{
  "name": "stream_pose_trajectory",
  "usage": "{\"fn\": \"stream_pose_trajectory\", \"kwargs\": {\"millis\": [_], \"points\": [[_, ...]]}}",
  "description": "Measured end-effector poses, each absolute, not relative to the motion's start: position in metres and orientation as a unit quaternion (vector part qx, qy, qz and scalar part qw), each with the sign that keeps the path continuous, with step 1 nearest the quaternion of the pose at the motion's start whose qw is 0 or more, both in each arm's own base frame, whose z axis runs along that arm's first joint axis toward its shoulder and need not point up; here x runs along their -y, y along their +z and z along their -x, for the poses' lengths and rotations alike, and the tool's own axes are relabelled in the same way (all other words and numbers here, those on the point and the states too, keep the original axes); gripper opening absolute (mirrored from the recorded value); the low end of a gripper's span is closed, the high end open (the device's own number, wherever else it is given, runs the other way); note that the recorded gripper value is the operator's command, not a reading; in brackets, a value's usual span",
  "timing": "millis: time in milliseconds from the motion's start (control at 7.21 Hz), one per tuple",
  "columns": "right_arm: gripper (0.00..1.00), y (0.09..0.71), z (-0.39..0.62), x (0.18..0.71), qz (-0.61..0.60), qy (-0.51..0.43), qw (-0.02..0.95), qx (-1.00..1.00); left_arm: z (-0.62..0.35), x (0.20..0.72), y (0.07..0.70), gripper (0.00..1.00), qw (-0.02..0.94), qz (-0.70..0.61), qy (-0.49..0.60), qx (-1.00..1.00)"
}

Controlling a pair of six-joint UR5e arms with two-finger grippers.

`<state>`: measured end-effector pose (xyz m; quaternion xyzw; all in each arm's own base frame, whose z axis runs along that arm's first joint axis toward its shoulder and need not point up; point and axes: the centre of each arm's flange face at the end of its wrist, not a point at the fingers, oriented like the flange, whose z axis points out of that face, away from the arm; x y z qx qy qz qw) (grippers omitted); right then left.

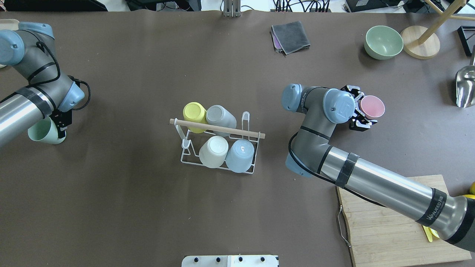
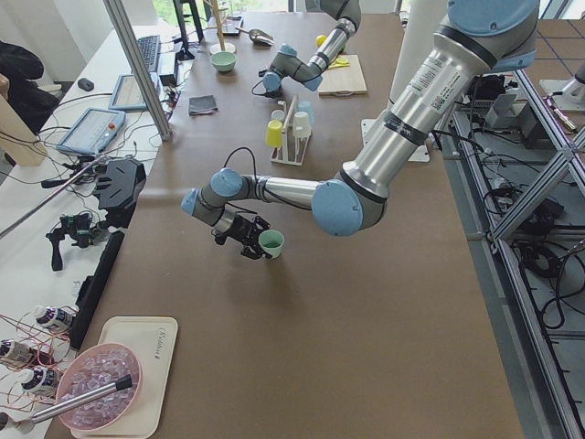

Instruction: Place cup on cup holder

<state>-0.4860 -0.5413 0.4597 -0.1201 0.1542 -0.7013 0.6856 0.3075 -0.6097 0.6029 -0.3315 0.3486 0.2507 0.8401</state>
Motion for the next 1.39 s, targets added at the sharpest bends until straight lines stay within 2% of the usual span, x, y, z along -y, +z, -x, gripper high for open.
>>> {"fn": "stream_pose_trajectory", "kwargs": {"millis": [139,277,554,693,832,1109,1386], "points": [[0.1,0.458,0.483,0.542,0.118,-0.702,0.685,-0.154,-0.305,0.609,0.602,0.0,0.838,0.333,0.254,-0.35],[0.06,0.458,0.477,0.541,0.114,-0.703,0.685,-0.152,-0.3,0.607,0.597,0.0,0.832,0.336,0.265,-0.353],[0.06,0.449,0.45,0.552,0.103,-0.705,0.687,-0.145,-0.272,0.607,0.567,0.0,0.829,0.335,0.279,-0.352],[0.0,0.442,0.423,0.559,0.092,-0.7,0.695,-0.136,-0.257,0.604,0.542,0.0,0.831,0.325,0.282,-0.353],[0.0,0.439,0.389,0.562,0.078,-0.689,0.711,-0.12,-0.24,0.597,0.512,0.0,0.836,0.301,0.287,-0.357],[0.0,0.437,0.33,0.57,0.061,-0.656,0.749,-0.064,-0.209,0.577,0.46,0.0,0.85,0.237,0.305,-0.358],[0.0,0.427,0.281,0.586,0.042,-0.599,0.798,0.04,-0.189,0.56,0.442,0.0,0.866,0.166,0.32,-0.345]]}}
